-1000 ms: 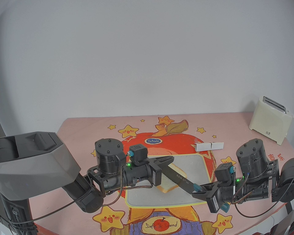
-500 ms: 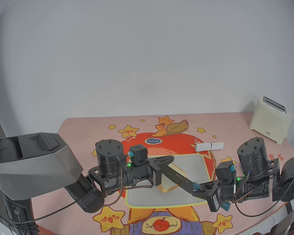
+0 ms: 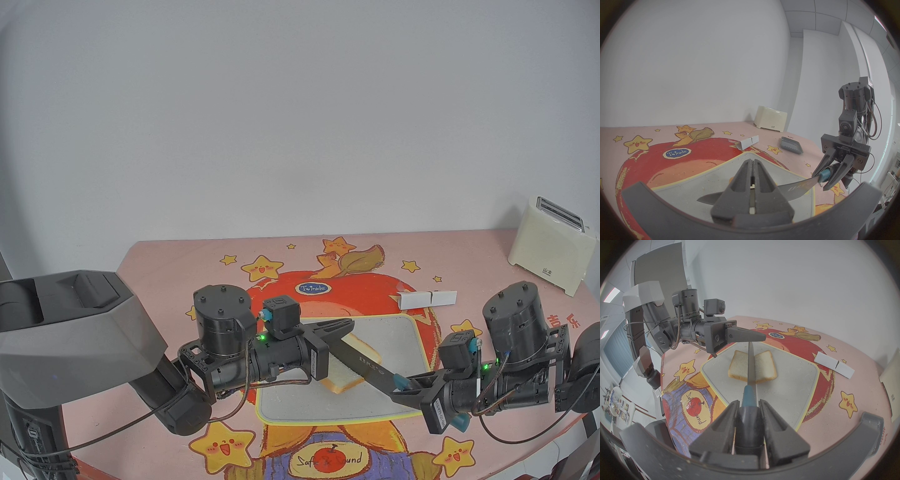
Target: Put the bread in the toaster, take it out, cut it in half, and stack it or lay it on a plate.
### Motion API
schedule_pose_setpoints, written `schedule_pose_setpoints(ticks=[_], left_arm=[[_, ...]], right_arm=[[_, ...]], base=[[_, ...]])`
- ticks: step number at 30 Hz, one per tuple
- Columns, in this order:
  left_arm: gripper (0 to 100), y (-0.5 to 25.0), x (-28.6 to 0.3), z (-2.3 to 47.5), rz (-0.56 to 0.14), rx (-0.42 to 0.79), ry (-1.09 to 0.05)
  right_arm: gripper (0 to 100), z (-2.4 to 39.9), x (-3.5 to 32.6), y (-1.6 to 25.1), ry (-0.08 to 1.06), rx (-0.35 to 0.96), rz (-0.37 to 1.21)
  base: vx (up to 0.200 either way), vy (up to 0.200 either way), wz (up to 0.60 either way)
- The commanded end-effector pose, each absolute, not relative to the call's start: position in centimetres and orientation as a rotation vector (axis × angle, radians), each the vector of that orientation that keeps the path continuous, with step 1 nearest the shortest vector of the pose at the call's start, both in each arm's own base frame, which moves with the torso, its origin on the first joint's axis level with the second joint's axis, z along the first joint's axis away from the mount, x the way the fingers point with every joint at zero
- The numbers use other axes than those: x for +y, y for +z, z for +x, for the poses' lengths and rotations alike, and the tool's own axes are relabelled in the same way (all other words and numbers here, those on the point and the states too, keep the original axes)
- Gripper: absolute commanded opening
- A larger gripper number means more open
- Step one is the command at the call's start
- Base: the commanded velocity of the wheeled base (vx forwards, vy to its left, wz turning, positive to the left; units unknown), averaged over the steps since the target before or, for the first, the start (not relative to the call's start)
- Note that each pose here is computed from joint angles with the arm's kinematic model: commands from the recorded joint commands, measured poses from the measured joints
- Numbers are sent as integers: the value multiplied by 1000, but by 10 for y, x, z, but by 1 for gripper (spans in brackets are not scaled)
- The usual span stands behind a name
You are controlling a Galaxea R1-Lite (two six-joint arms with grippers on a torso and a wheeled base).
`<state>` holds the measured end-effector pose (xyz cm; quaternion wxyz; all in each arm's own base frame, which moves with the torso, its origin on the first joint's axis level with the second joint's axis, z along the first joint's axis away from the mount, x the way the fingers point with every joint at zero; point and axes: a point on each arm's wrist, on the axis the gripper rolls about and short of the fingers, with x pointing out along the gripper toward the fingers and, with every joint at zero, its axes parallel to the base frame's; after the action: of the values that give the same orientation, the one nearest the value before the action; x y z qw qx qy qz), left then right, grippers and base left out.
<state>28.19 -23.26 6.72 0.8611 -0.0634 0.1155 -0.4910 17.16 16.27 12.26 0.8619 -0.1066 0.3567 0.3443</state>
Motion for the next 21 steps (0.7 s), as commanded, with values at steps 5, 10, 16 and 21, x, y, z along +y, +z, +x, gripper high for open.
schedule_pose_setpoints(ticks=[5, 10, 16, 21], left_arm=[[0, 68, -233, 282, -134, 242, -1031], [0, 76, -231, 281, -137, 221, -1032], [0, 78, -230, 280, -136, 228, -1030], [0, 76, -226, 284, -137, 229, -1014]], right_arm=[[0, 172, 163, 122, 722, 749, -225], [0, 171, 163, 118, 720, 773, -237], [0, 173, 164, 115, 719, 777, -239], [0, 173, 164, 120, 721, 758, -227]], base=[[0, 0, 0], [0, 0, 0], [0, 0, 0], [0, 0, 0]])
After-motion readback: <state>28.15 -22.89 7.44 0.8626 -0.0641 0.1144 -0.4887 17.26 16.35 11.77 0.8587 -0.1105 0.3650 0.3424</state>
